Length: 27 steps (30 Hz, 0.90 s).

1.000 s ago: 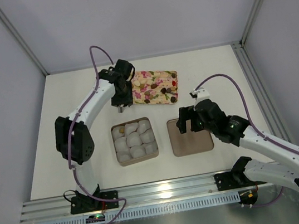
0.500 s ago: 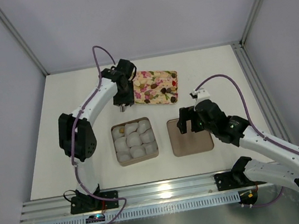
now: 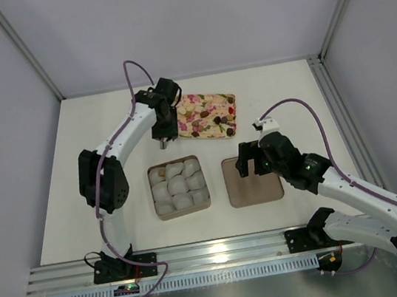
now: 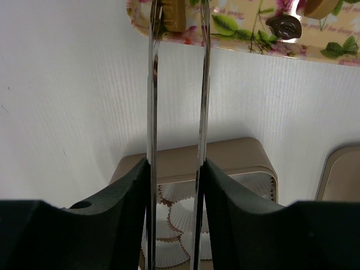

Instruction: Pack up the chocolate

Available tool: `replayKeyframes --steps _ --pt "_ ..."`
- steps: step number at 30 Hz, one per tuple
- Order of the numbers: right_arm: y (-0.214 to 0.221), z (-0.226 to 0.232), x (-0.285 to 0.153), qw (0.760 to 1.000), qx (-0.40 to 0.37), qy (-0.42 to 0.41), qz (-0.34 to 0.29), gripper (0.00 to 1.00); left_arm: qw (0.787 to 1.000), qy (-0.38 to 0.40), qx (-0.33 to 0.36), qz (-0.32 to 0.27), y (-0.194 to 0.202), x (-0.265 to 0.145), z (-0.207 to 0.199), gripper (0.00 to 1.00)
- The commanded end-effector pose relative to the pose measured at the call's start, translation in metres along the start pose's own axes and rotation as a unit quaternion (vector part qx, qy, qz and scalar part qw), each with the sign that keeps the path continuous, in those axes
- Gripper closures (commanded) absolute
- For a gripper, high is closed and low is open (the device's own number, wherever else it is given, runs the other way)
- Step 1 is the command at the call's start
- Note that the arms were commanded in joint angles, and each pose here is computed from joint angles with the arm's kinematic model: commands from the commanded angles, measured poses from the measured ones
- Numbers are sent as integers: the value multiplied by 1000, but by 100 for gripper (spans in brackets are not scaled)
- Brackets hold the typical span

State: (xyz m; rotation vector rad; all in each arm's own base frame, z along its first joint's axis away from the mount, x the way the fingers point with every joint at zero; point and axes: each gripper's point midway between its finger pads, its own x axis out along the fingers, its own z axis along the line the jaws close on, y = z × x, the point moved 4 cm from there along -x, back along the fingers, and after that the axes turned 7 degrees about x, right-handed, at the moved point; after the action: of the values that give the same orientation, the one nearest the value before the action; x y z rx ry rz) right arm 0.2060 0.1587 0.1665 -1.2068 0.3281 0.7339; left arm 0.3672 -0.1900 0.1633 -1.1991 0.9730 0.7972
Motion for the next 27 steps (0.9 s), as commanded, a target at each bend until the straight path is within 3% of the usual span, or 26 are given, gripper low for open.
replayKeyframes --steps 1,13,27 --pt "-7 0 -1 1000 3 -1 -18 0 1000 3 5 -10 -8 -2 1 59" --pt "-4 -2 1 1000 6 3 -14 0 1000 0 7 -7 -6 2 1 65" --pt "-4 -4 2 1000 8 8 -13 0 1000 -8 10 -25 -17 -14 6 79"
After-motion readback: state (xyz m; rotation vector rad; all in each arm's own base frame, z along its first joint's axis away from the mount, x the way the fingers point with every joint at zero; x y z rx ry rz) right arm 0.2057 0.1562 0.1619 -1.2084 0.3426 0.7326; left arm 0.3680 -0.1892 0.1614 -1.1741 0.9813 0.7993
